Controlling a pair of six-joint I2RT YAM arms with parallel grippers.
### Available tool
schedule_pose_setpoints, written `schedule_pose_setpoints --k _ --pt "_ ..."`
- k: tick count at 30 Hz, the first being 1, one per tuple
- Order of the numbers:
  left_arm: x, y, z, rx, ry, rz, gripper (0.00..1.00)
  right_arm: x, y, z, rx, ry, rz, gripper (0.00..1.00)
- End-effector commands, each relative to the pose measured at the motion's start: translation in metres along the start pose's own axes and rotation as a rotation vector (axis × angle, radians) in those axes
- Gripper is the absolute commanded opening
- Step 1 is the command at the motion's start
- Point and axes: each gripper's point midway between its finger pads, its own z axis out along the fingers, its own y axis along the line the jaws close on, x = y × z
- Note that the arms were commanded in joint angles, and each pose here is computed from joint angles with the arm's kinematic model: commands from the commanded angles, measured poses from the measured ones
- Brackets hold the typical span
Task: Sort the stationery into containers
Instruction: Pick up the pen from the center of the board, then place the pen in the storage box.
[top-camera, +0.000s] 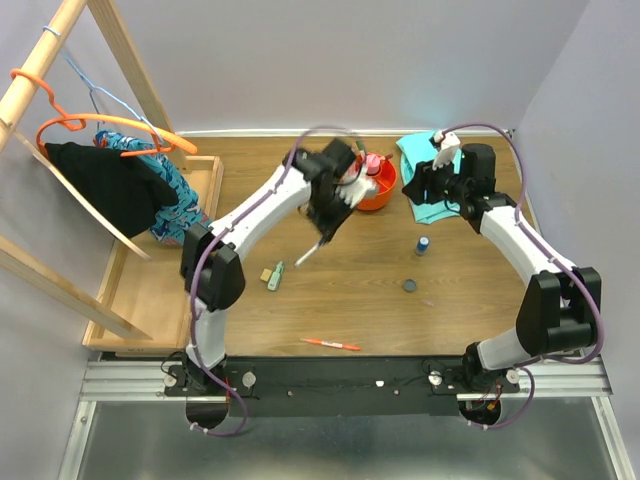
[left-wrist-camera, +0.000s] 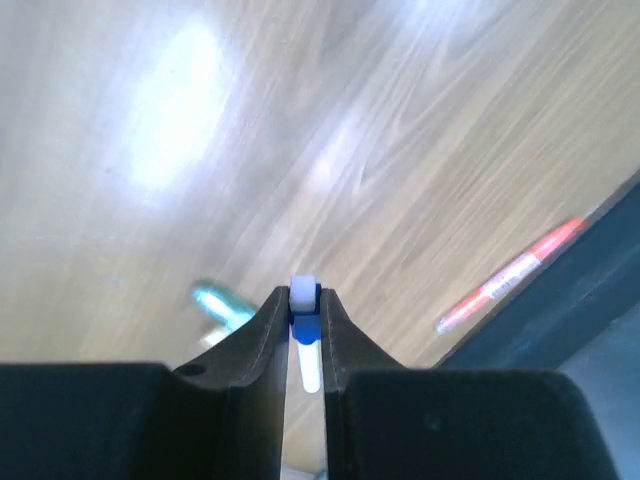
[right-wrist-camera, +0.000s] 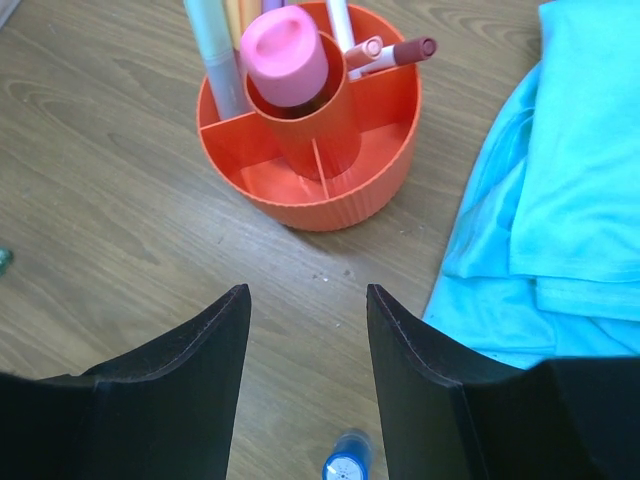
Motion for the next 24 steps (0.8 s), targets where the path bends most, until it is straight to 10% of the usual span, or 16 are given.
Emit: schedule_pose_setpoints --k 1,9,24 --pt "-0.082 -0.006 -0.082 0.045 -0.243 0.151 0.17 -0.022 -0.015 -0.009 0.075 -0.020 -0.026 0.57" --pt "-0.237 0.069 -0.174 -0.192 -1.091 0.279 0.15 -0.040 -0.026 -0.012 0.118 -0.034 -0.063 0.57" --pt "-0.320 0.161 -0.157 -0.262 -1.407 0.147 0.14 -0.036 -0.042 -0.004 0.169 0.027 -0.061 0.57"
